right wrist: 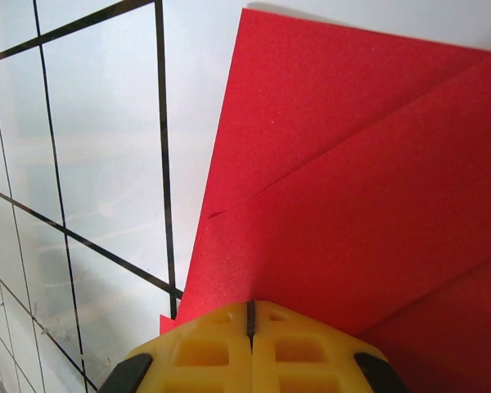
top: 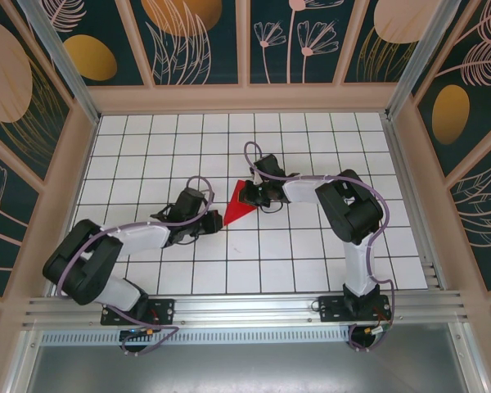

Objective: Fold a paper plane with a square sheet of paper (pick it up from the middle)
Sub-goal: Fourth fold the wing at the center of the table.

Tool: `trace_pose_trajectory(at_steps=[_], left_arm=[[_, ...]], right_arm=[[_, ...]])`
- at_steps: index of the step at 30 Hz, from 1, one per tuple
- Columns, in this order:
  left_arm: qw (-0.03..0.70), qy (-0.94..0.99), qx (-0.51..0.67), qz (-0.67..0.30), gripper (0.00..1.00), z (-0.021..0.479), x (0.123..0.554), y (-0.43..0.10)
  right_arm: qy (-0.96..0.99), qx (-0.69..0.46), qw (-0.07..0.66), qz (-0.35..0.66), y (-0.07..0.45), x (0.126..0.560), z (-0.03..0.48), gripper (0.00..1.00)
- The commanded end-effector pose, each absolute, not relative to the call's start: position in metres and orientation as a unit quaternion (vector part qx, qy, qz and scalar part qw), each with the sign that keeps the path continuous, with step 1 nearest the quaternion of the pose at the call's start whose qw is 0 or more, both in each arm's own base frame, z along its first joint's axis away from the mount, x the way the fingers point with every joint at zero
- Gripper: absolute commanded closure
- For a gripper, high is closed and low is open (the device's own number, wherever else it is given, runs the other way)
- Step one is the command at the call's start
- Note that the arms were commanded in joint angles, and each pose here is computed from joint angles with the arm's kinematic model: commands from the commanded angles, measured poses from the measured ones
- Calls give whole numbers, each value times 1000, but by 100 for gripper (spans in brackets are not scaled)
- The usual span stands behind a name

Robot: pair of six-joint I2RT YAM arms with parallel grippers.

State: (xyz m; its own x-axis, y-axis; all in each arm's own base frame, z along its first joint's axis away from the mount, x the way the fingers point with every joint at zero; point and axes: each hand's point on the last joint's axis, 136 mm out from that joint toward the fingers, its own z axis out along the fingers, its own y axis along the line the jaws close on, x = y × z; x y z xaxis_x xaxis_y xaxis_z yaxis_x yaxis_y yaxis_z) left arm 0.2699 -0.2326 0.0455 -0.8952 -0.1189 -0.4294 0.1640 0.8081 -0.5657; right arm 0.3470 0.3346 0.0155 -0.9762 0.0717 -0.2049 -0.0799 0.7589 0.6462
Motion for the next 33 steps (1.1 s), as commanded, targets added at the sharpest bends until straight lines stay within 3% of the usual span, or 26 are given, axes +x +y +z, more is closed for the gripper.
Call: trace_pose_trajectory(at_steps=[1,20,33], left_arm=[[292,892,5,-346,96,90,294,-246],[246,893,-6,-376,95,54,318,-279],[191,925,-3,-329,98,5,310,-274]], right_arm=[[970,43,44,234,288,317,-61,97],[969,42,43,238,290,318,-61,97],[970,44,41,235,288,317,-62,97]])
